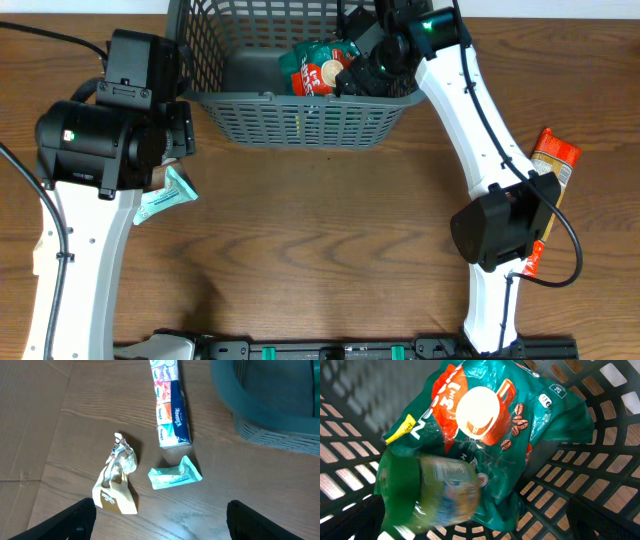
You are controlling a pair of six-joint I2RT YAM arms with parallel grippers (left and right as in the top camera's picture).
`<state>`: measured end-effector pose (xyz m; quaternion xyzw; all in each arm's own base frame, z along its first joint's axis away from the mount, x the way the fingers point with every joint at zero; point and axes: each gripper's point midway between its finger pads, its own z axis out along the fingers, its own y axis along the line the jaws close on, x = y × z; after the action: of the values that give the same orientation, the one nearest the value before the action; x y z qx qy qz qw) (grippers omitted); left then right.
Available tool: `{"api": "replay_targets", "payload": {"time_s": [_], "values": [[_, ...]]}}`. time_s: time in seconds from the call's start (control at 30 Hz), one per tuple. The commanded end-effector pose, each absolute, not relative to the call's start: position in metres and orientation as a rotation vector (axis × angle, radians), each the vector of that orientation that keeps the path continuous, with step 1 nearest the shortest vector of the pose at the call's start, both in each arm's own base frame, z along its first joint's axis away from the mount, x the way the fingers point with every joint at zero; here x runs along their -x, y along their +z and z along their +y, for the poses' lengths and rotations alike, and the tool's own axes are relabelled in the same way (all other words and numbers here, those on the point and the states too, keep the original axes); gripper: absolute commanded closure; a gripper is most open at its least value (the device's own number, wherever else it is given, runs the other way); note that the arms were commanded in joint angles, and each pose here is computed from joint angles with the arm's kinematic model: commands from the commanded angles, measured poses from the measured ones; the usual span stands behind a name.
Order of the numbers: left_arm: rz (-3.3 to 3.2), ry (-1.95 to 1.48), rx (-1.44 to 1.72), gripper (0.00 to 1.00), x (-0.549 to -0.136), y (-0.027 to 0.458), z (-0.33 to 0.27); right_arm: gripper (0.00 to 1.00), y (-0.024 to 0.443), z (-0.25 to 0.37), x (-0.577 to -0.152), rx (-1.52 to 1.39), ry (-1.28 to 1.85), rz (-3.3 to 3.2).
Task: Pack container
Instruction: 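Lift the jar over the basket and drop it inside, then move the right gripper to the spaghetti pack and grasp it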
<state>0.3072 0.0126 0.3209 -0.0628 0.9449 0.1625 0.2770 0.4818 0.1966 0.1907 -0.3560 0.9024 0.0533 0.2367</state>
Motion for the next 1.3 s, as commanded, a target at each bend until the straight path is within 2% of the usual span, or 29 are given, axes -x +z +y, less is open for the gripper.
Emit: {"api": "replay_targets", "payload": {"time_s": [0.0,0.13,0.27,0.37,0.5,0.67,0.73,1.0,1.27], "values": [[2.531,0.438,0.183,0.16,-0.306,0.323,0.015,0.01,0.213,0.192,-0.491,0.910,0.139,2.442],[2.531,0.438,0.183,0.16,-0.306,0.323,0.015,0.01,0.266,0.191,-0.499,0.823,0.123,2.344],[2.531,0.438,0.183,0.16,-0.306,0.323,0.015,0.01,0.341,0.166,-0.505,0.540,0.096,2.246],[2.531,0.438,0.183,0.16,-0.306,0.323,0.015,0.01,0.387,0.122,-0.500,0.262,0.064,2.196],[2.531,0.438,0.183,0.16,-0.306,0.323,0.015,0.01,0.415,0.043,-0.481,-0.087,-0.003,2.184],[2.530,0.437,0.183,0.16,-0.306,0.323,0.015,0.01,0.397,-0.063,-0.429,-0.538,-0.088,2.281],[2.529,0.437,0.183,0.16,-0.306,0.323,0.015,0.01,0.392,-0.090,-0.419,-0.596,-0.082,2.301],[2.521,0.433,0.185,0.16,-0.308,0.324,0.014,0.01,0.385,-0.158,-0.381,-0.809,-0.048,2.307],[2.514,0.430,0.187,0.16,-0.309,0.325,0.014,0.01,0.332,-0.187,-0.305,-1.023,-0.134,2.504]]}}
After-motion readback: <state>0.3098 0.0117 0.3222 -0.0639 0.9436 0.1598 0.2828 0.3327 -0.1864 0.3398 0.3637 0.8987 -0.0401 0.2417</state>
